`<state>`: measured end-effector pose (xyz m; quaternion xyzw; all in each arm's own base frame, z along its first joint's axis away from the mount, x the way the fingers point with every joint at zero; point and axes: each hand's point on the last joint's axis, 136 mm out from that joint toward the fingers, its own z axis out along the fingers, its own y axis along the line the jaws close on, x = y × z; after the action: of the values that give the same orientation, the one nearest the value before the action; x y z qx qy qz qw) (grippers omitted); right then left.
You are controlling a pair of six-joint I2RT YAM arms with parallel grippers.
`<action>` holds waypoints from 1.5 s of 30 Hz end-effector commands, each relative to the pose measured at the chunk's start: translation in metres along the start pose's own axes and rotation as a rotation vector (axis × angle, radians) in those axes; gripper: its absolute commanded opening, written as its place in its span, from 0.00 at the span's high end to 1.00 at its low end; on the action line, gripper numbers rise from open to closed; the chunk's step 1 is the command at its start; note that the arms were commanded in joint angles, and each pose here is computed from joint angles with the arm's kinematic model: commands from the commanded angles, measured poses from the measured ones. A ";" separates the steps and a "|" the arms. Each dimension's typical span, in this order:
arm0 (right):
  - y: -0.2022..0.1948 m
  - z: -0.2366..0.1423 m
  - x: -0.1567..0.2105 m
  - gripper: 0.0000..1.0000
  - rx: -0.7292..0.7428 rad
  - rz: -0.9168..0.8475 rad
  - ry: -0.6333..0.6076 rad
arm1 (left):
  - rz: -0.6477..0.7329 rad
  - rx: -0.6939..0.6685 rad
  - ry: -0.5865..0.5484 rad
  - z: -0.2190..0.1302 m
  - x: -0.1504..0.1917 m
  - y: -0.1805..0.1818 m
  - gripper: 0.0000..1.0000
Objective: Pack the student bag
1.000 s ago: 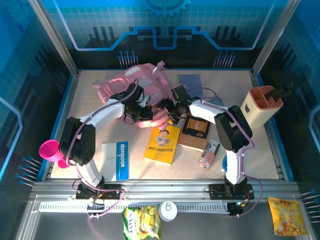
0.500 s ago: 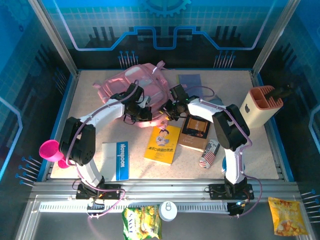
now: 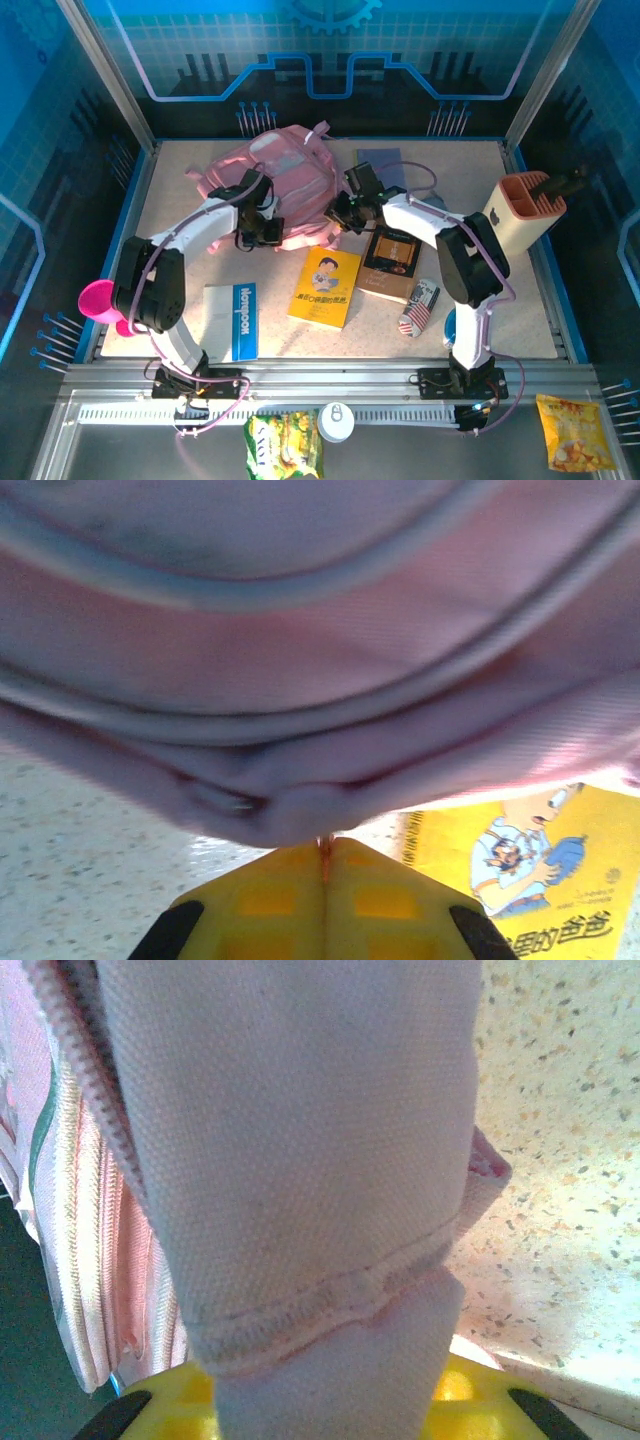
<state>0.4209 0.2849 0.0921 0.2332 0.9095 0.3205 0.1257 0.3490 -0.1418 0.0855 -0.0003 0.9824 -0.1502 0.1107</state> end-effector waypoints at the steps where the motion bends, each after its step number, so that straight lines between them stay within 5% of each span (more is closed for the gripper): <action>1: 0.011 -0.028 -0.027 0.76 -0.034 -0.023 -0.105 | -0.075 -0.095 0.020 -0.005 0.009 0.034 1.00; 25: 0.022 -0.038 -0.020 0.75 -0.095 -0.054 -0.078 | -0.350 -0.329 -0.145 -0.012 -0.061 0.169 1.00; 30: 0.032 -0.031 -0.007 0.75 -0.134 -0.059 -0.042 | -0.435 -0.399 -0.228 -0.018 -0.066 0.184 0.75; 37: 0.051 -0.009 0.014 0.75 -0.157 -0.073 0.023 | -0.546 -0.310 -0.371 -0.057 -0.049 0.164 0.44; 45: 0.081 0.033 0.048 0.69 -0.165 -0.135 0.132 | -0.572 -0.138 -0.423 -0.083 -0.032 0.131 0.32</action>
<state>0.4210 0.3434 0.0951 0.1857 0.9094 0.3558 0.1093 0.3713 0.0189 0.1330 -0.3009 0.9109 -0.0671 0.2744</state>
